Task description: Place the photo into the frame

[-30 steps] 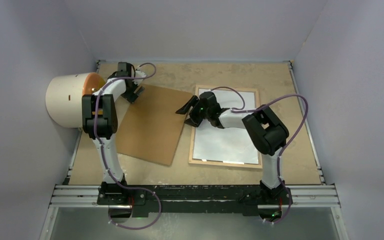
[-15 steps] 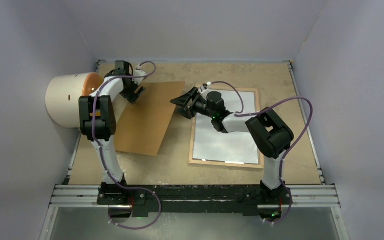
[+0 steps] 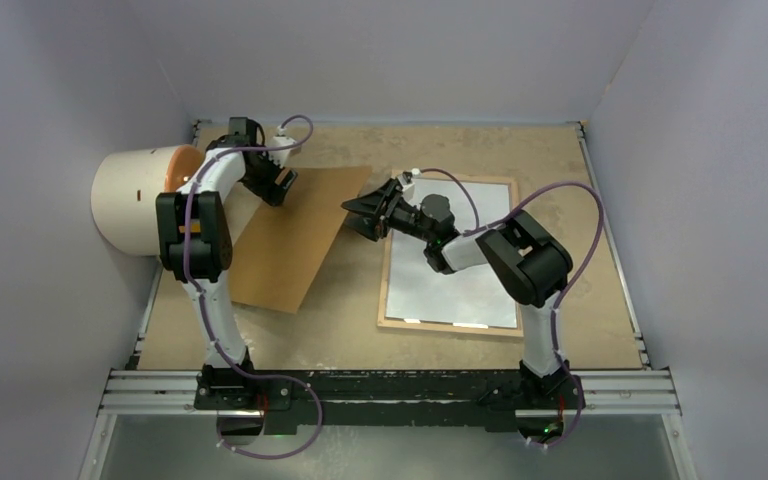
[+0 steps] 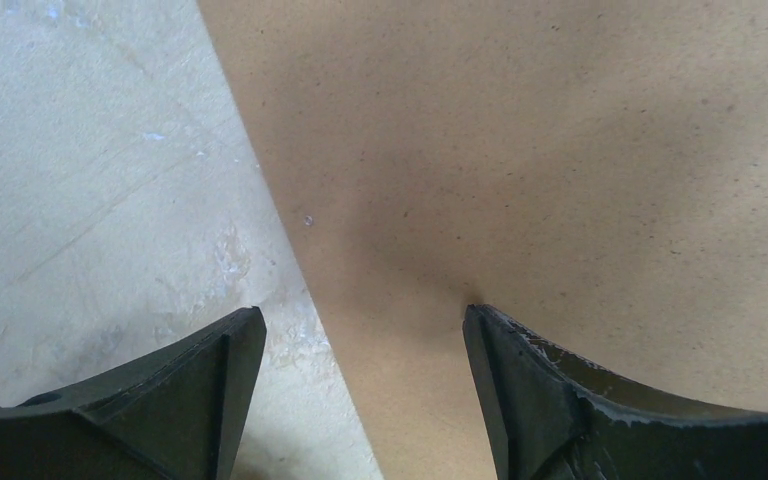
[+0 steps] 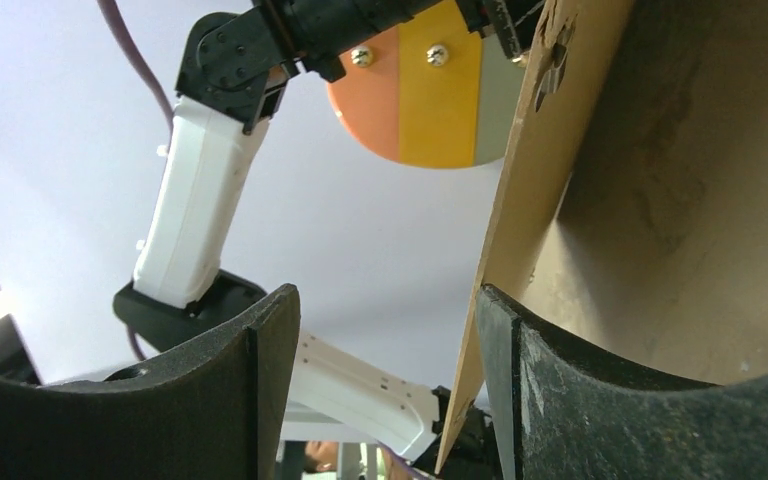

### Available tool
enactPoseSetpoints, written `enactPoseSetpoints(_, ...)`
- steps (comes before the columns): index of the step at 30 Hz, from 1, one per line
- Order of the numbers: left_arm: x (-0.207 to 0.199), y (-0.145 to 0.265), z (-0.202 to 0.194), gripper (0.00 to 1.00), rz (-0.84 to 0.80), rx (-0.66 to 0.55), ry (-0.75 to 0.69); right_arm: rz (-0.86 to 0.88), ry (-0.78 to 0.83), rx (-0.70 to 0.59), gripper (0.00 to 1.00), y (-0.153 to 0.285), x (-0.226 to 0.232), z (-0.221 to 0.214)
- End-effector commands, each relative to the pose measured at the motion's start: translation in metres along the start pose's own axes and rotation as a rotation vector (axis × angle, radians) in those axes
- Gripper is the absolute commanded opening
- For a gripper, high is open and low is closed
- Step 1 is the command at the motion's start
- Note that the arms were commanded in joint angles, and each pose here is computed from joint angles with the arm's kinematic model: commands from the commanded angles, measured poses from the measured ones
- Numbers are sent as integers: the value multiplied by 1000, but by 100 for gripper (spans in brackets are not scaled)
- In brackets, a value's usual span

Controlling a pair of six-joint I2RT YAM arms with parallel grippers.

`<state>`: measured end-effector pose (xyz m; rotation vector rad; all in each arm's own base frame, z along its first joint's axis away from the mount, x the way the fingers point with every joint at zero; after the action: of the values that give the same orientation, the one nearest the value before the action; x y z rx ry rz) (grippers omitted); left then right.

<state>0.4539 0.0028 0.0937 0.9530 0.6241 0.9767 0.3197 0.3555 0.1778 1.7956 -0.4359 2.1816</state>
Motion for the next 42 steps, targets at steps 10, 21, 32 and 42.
enactPoseSetpoints(10,-122,-20,-49,78,-549,251,159,339,163,-37,67,12,89,8)
enactPoseSetpoints(21,-163,-3,-9,78,-614,204,104,195,252,-28,68,14,94,17)
enactPoseSetpoints(32,-149,-20,3,78,-432,133,148,-450,331,-133,63,79,66,13)
enactPoseSetpoints(42,-152,-7,14,82,-406,84,143,-564,275,-130,51,93,54,5)
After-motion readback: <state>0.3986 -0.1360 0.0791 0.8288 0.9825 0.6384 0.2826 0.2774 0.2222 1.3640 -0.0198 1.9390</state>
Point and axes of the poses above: each gripper's point midway between its finger pads, its own y axis back along the fingers, its own x axis along the line the jaws close on, z = x × y, the point moved 5 cm from there along y, back along the fingers, and after that the axes turned 12 degrees about y, right-handed, at the moved point
